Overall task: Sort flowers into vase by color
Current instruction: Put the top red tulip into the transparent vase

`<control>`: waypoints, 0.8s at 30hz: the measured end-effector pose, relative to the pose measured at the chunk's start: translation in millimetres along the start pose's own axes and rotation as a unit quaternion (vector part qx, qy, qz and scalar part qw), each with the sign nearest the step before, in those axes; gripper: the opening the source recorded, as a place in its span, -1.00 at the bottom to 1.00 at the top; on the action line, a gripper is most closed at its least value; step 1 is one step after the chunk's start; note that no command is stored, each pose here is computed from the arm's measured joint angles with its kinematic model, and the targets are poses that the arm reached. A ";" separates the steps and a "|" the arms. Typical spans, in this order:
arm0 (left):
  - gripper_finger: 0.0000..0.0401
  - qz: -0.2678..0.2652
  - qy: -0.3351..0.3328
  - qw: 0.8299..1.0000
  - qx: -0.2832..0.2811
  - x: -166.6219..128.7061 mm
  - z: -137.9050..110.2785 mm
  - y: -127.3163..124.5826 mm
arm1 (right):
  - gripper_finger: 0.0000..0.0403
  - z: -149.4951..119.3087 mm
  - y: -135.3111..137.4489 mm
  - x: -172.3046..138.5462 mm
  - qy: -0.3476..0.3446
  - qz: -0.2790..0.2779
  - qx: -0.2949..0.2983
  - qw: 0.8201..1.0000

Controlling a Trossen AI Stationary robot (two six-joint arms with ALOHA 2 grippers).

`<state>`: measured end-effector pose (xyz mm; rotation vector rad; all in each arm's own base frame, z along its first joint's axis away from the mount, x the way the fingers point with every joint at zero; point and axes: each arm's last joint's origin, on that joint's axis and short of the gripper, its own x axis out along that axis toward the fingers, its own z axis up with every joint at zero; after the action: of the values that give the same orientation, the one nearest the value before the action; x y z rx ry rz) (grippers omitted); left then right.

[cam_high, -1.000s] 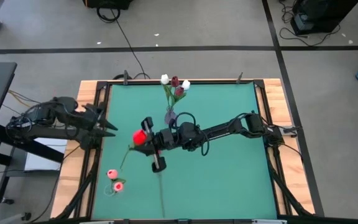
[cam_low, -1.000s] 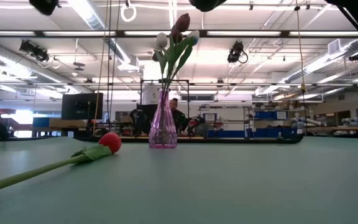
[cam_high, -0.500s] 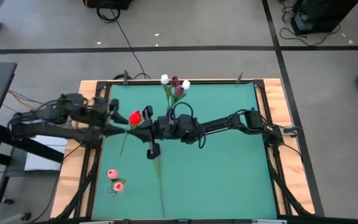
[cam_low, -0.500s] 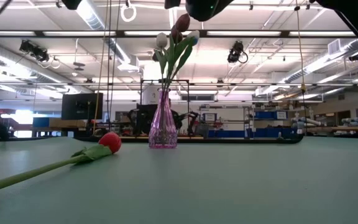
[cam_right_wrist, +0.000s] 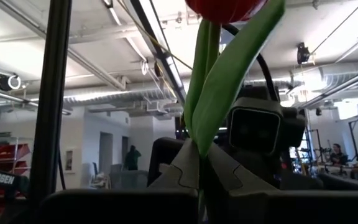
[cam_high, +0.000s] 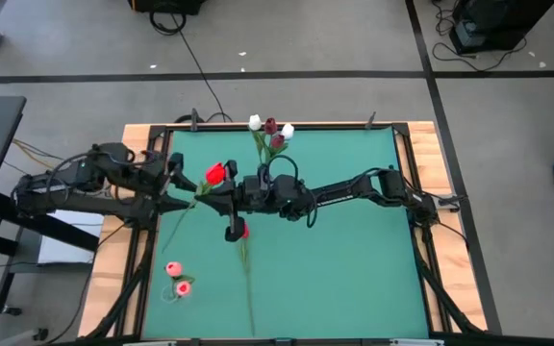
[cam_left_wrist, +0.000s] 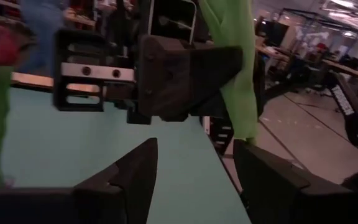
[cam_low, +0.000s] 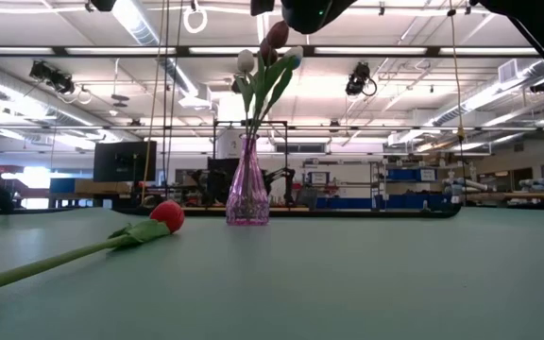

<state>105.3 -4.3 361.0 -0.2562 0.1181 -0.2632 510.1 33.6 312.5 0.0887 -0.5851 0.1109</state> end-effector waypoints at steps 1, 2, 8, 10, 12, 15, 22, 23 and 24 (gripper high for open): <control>0.10 0.007 -0.003 1.000 0.000 -3.1 -0.3 -0.3 | -0.95 -0.2 -0.4 0.0 0.001 0.000 0.001 1.000; 0.10 0.013 -0.005 1.000 -0.001 -6.4 -0.7 -0.6 | -0.95 -0.5 -0.8 0.0 0.003 0.002 0.002 1.000; 0.10 0.013 -0.016 1.000 -0.014 -14.3 0.1 -3.0 | -0.95 -4.1 -2.7 -0.3 0.022 0.004 0.006 1.000; 0.10 0.015 -0.015 1.000 -0.023 -14.3 -0.1 -2.9 | -0.95 -4.5 -4.2 -0.4 0.024 0.005 0.013 1.000; 0.10 0.014 -0.018 0.999 -0.030 -13.4 0.8 -2.7 | -0.95 -4.8 -4.4 -0.4 0.026 0.005 0.014 1.000; 0.10 0.012 -0.003 0.999 -0.036 -6.0 0.0 -0.5 | -0.95 -5.0 -4.6 -0.4 0.028 0.005 0.015 0.999; 0.09 -0.024 0.017 0.999 -0.034 8.0 0.3 2.1 | -0.95 -5.1 -7.4 -0.5 0.029 0.003 0.016 0.999; 0.08 -0.024 0.018 0.999 -0.035 8.5 0.1 2.3 | -0.95 -5.1 -8.0 -0.5 0.029 0.003 0.018 0.999; 0.05 -0.024 0.019 0.999 -0.035 8.8 0.1 2.4 | -0.95 -5.0 -8.7 -0.5 0.029 0.002 0.019 0.999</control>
<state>114.4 -4.4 359.7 -0.3244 0.1587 -0.3111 513.5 25.5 307.6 0.1215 -0.5250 0.1287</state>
